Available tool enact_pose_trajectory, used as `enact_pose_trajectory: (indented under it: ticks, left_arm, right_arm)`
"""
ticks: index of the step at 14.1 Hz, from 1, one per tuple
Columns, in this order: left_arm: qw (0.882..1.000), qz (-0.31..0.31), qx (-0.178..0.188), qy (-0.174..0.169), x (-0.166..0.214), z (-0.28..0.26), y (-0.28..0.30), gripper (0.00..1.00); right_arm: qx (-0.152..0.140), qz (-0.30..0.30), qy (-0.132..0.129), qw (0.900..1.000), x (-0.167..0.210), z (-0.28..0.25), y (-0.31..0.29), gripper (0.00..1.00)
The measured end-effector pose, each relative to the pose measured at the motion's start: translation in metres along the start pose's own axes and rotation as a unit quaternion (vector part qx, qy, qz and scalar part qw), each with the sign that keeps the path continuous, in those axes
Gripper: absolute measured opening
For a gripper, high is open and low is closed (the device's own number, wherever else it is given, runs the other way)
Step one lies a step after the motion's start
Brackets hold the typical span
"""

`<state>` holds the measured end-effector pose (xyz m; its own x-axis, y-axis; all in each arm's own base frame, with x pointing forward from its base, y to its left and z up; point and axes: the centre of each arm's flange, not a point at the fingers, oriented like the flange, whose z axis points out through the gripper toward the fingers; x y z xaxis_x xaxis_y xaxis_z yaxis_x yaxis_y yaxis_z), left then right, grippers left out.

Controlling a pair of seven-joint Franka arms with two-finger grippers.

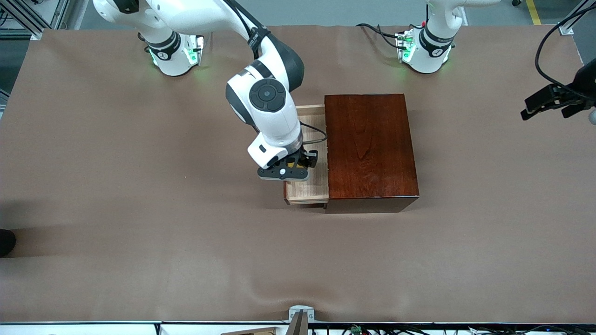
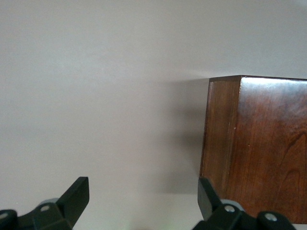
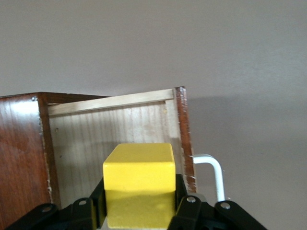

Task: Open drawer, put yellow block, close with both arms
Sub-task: 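Carry the yellow cube with the right gripper over the open drawer, then lower the cube into the drawer and open the right gripper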

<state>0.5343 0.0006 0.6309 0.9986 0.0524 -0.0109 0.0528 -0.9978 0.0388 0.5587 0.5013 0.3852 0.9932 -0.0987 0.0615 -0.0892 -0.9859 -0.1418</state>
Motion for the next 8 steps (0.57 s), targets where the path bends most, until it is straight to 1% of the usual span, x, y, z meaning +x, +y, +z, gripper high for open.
enact_pose_trajectory:
  ticks: [5,8]
  left_arm:
    - [1.000,-0.010,0.002,-0.003,0.000,0.002,-0.009,1.00]
    - [1.000,0.004,0.018,-0.006,0.000,0.006,0.004,1.00]
  right_arm:
    - [0.005,0.000,0.007,1.000,0.002,0.029,-0.004,0.56]
    - [0.006,0.000,0.009,1.000,0.002,0.043,-0.005,0.56]
